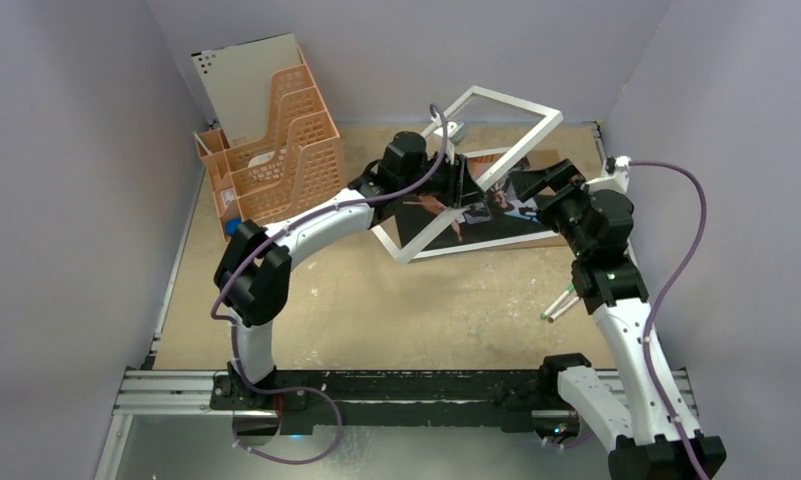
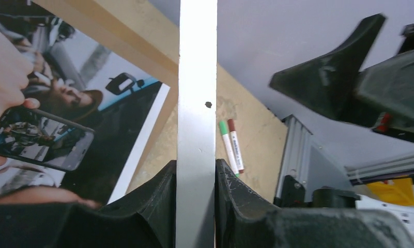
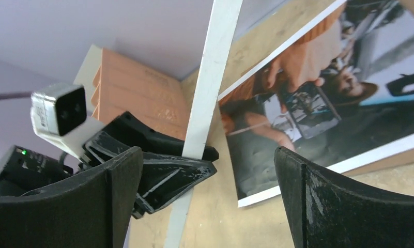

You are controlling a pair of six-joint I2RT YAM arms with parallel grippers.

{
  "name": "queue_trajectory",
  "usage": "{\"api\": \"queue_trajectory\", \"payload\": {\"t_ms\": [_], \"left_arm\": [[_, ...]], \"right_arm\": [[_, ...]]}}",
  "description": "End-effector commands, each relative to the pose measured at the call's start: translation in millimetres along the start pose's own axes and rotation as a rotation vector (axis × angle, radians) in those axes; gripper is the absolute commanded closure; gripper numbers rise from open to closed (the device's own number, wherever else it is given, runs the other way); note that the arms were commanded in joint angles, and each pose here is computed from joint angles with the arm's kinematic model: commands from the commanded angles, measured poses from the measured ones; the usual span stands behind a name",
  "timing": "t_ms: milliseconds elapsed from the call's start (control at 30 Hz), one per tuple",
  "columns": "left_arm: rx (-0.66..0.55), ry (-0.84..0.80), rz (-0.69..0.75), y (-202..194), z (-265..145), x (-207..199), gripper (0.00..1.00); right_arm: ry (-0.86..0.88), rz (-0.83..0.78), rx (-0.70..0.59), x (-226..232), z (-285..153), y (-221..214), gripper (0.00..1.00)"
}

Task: Put the photo into the frame

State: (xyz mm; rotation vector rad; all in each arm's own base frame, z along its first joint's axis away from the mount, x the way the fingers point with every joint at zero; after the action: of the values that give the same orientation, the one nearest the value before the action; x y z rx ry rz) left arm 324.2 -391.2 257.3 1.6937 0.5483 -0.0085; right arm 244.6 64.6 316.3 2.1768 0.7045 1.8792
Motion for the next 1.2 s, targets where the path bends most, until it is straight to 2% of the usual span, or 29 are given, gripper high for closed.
{"api": "queue_trajectory", "payload": {"t_ms": [0, 200, 567, 633, 733, 800, 1167], "left_arm": [[-0.172, -0.113, -0.011, 75.5, -31.9, -39.1, 1.0], [-0.176, -0.149, -0.03, 93.4, -50.6, -50.3, 1.0], [-0.21, -0.149, -0.082, 107.7, -78.7, -68.4, 1.0], [-0.221, -0.155, -0.103, 110.3, -82.4, -71.5, 1.0], [-0.242, -0.169, -0.137, 114.5, -87.9, -76.5, 1.0], [-0.248, -0.19, -0.164, 114.1, -90.3, -79.7, 1.0], [-0.294, -0.321, -0.291, 113.5, -103.1, -97.7, 1.0]], "right_arm": [[0.235, -0.064, 0.087, 35.0, 6.4, -2.3, 0.01], [0.509, -0.109, 0.259, 60.7, 12.5, -17.2, 0.04], [0.544, -0.023, 0.269, 60.1, 13.8, -20.8, 0.2], [0.536, -0.006, 0.266, 58.6, 15.1, -21.0, 0.19], [0.521, 0.027, 0.256, 56.7, 15.0, -20.8, 0.1], [0.523, 0.049, 0.248, 56.6, 14.2, -20.5, 0.08], [0.681, 0.107, 0.301, 77.4, 10.0, -20.6, 0.16]]}}
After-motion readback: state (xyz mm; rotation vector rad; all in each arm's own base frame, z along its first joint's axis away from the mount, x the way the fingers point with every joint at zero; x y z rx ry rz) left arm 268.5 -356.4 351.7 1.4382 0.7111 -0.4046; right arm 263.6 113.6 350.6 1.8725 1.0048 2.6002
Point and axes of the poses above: each gripper's point midway between its finger pads, its own z axis out along the fingers, its own x axis along the line the jaws close on, y = z × x, the point moved 7 cm from there along -z, back along the fingers, and after that the axes turned 14 degrees about z, right-handed, at the moved point
